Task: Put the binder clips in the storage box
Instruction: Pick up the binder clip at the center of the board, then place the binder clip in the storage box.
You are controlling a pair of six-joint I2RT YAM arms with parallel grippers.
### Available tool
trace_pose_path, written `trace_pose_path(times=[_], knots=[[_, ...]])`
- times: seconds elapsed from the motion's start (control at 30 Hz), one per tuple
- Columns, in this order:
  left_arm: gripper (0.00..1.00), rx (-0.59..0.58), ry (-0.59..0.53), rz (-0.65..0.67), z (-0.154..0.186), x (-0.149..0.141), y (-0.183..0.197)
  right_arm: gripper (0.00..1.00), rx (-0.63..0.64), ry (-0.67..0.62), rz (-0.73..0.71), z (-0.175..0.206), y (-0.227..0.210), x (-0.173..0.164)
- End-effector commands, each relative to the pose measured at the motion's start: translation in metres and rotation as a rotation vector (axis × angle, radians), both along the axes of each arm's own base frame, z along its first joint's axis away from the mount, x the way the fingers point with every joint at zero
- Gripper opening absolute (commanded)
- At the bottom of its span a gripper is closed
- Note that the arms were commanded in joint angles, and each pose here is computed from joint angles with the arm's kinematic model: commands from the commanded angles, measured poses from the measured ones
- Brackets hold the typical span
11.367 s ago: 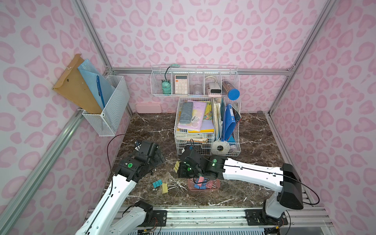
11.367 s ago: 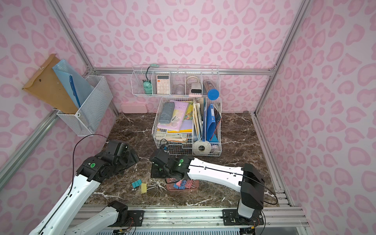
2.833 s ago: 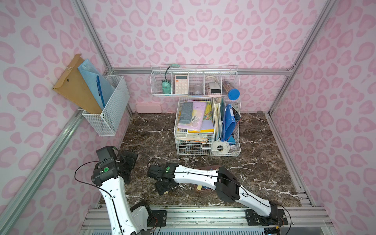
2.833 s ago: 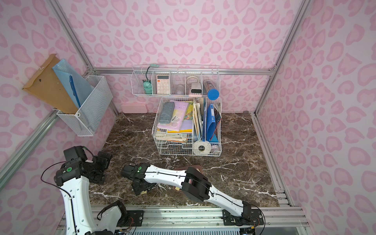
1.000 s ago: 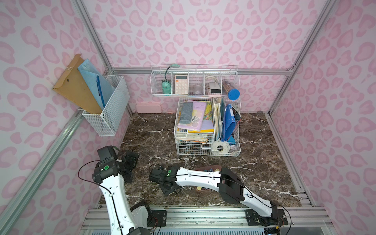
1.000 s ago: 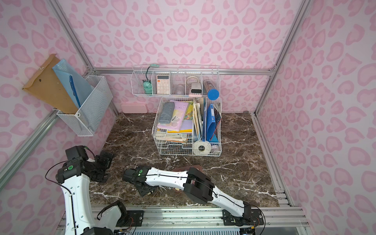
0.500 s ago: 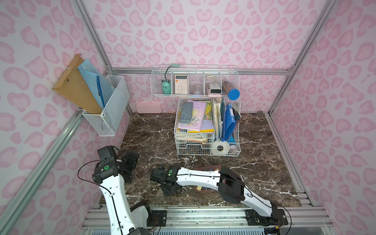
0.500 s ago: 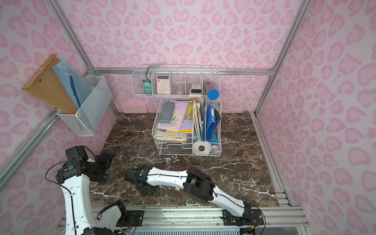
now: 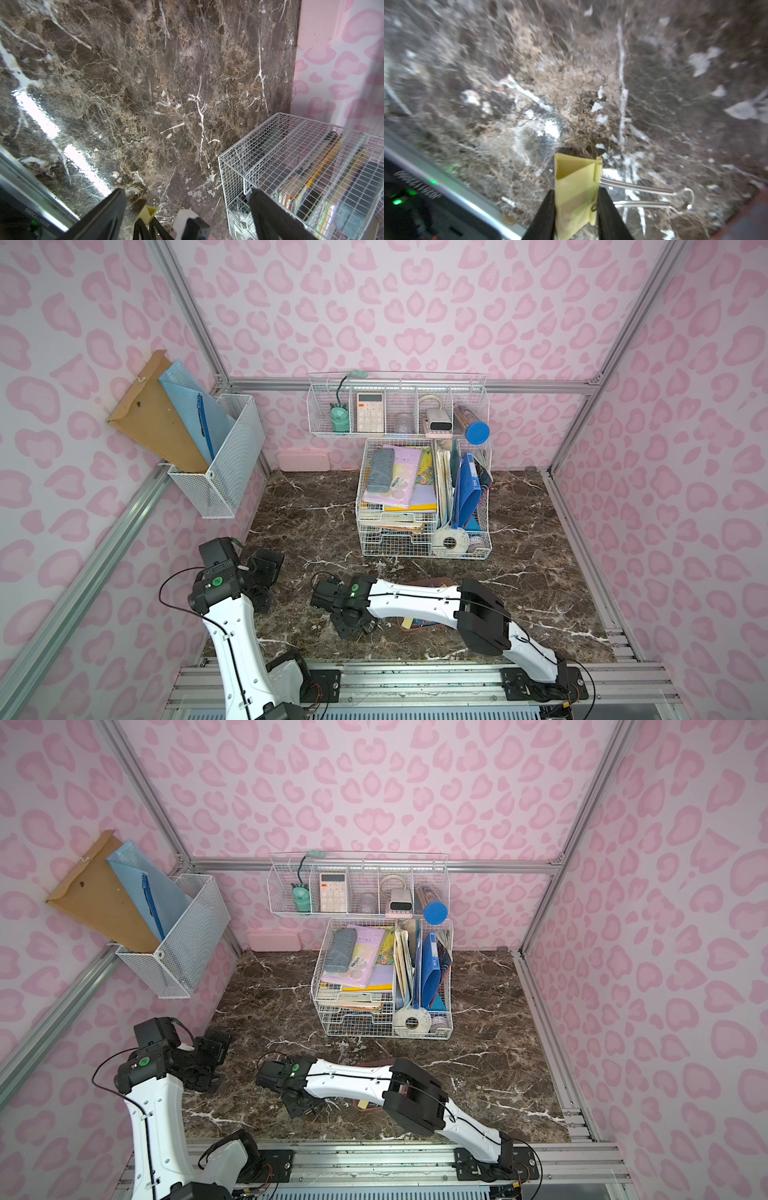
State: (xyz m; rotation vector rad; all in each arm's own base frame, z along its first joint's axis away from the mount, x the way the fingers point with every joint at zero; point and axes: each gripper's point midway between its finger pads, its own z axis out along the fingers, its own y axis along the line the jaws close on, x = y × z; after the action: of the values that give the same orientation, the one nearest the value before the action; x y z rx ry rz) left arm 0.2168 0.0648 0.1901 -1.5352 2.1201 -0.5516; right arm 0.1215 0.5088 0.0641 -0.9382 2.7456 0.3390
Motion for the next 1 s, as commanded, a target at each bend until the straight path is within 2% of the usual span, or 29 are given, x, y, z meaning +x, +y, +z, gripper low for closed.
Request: trace_pose_path(times=[0.0, 0.1, 0.23, 0.37, 0.53, 0.67, 0.8, 0.97], knots=[[0.92, -0.017, -0.097, -0.123, 0.009, 0.014, -0.014, 0.31, 0.133, -0.049, -0.035, 0.042, 0.013, 0.012], [0.86, -0.023, -0.198, -0.241, 0.020, 0.028, -0.032, 0.31, 0.190, -0.081, -0.062, 0.074, 0.008, 0.021], [1.00, 0.006, -0.333, -0.456, 0.038, 0.045, -0.068, 0.30, 0.195, -0.150, -0.157, 0.112, -0.026, 0.042], [1.00, 0.060, -0.363, -0.648, 0.044, 0.053, -0.107, 0.30, 0.180, -0.164, -0.264, 0.124, -0.082, 0.063], [1.00, 0.070, -0.369, -0.881, 0.040, 0.051, -0.163, 0.30, 0.121, -0.152, -0.399, 0.110, -0.161, 0.076], [1.00, 0.132, -0.343, -1.076, 0.026, 0.033, -0.207, 0.30, 0.059, -0.122, -0.466, 0.083, -0.211, 0.071], [1.00, 0.204, -0.310, -1.192, 0.008, 0.017, -0.235, 0.30, 0.045, -0.081, -0.500, 0.063, -0.227, 0.066], [1.00, 0.217, -0.290, -1.209, -0.002, 0.013, -0.245, 0.30, 0.008, -0.053, -0.517, 0.039, -0.225, 0.062]])
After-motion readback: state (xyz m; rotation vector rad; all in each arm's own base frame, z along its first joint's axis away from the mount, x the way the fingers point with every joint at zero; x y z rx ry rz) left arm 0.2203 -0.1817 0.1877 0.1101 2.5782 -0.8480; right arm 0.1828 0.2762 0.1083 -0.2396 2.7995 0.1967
